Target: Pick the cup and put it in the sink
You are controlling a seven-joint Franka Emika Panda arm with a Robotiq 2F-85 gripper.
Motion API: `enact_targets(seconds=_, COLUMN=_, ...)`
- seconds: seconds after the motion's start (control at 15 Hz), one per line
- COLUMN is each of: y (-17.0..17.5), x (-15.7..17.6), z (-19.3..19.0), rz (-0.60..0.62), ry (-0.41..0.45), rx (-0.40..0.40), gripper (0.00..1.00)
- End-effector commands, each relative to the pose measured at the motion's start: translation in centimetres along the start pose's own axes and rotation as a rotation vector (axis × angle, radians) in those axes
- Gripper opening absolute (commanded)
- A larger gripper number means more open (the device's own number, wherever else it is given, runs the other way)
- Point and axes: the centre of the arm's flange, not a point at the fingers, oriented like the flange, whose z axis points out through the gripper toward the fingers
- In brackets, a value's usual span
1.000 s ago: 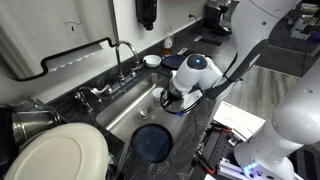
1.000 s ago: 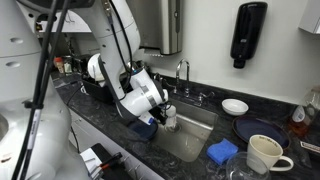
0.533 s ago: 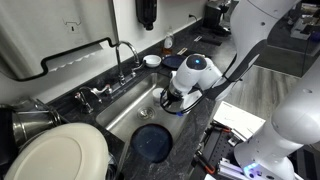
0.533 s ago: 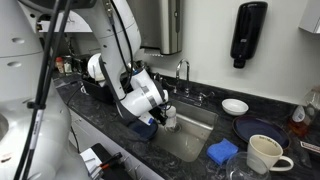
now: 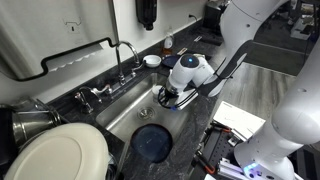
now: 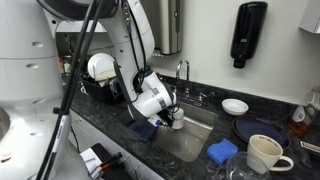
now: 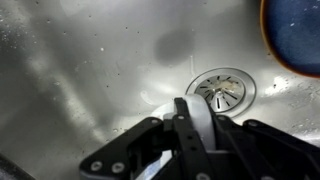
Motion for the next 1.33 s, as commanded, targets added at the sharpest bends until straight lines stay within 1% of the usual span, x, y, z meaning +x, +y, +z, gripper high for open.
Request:
enact_targets(seconds=0.0, y=0.9, x=1.0, z=3.7, rz=0.019, ry=0.015, rx=-0.042, gripper=0.04)
enact_targets(seconds=0.27, y=1.8, x=1.6, z=6.4, rz=0.021, ry=0.008, rx=-0.058, gripper=0.04)
enact_targets(seconds=0.47, y=2.2, x=2.0, z=8.0, rz=0.016, ry=0.035, rx=-0.049, gripper=0.04)
enact_targets(seconds=0.67, y=2.5, x=2.5, z=9.3, rz=0.026, ry=0.055, rx=-0.049, gripper=0.04)
enact_targets(seconds=0.87, y=2.8, x=2.8, z=10.5, rz=0.040, ry=0.057, rx=-0.047, gripper=0.04)
enact_targets(seconds=1.2, y=3.0, x=2.7, z=12.0, rz=0.061, ry=0.067, rx=-0.042, gripper=0.04)
enact_targets(seconds=1.27, y=3.0, x=2.7, z=12.0, rz=0.063, ry=0.069, rx=-0.043, gripper=0.42)
